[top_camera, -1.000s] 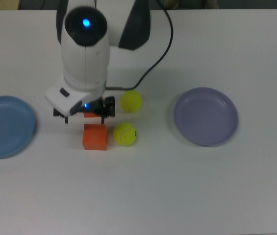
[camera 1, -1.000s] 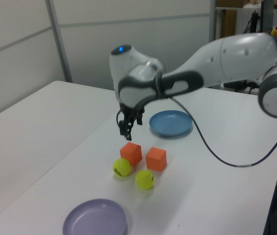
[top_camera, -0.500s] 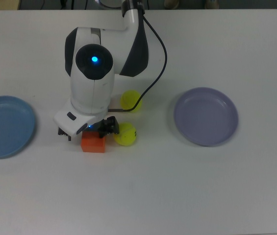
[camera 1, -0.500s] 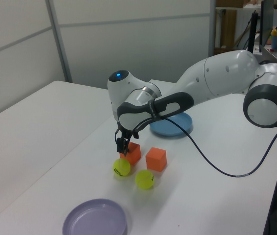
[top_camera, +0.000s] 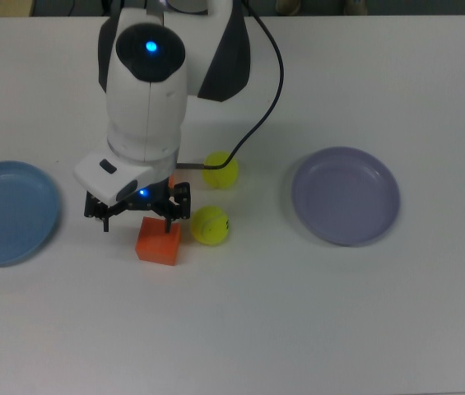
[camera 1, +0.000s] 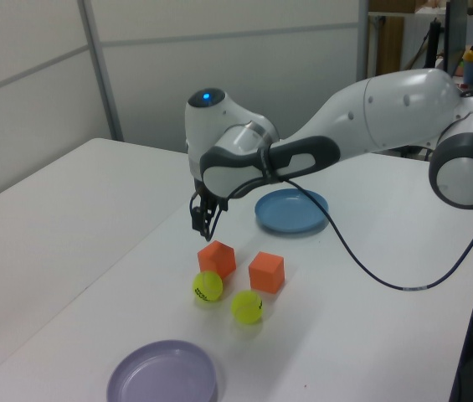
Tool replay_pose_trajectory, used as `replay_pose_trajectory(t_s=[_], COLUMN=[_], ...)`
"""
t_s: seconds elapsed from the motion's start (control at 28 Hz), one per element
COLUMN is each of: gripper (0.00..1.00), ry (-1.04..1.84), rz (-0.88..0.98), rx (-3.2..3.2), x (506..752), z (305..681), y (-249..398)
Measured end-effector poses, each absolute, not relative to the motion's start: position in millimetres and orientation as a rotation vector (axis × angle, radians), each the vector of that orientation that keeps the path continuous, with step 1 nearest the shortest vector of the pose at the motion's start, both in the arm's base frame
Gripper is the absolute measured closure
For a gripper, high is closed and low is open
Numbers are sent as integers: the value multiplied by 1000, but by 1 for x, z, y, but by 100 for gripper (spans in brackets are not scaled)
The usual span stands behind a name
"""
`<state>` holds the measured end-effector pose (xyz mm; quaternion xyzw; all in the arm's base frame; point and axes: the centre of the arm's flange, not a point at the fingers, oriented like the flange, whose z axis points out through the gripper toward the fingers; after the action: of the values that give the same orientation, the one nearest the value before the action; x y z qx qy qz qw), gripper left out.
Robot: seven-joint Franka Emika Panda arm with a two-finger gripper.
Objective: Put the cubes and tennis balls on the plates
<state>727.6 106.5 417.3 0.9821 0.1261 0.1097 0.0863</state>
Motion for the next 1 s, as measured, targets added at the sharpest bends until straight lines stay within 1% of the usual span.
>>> replay_pose_trajectory(t_s=[0.14, 0.39, 0.57, 0.79, 0.86, 0.89, 0.93, 1.0], gripper=[0, 0, 0, 1, 6, 13, 15, 23], ry=[382, 412, 422, 436, 444, 448, 450, 454], rz=[324, 224, 179, 175, 176, 176, 175, 175], rx=[2928, 2935, 2937, 2912, 2900, 2892, 2889, 2882], x=[726, 722, 720, 719, 719, 719, 719, 719], z=[417, 371, 347, 342, 342, 342, 341, 341], y=[109, 126, 139, 146, 146, 146, 146, 146])
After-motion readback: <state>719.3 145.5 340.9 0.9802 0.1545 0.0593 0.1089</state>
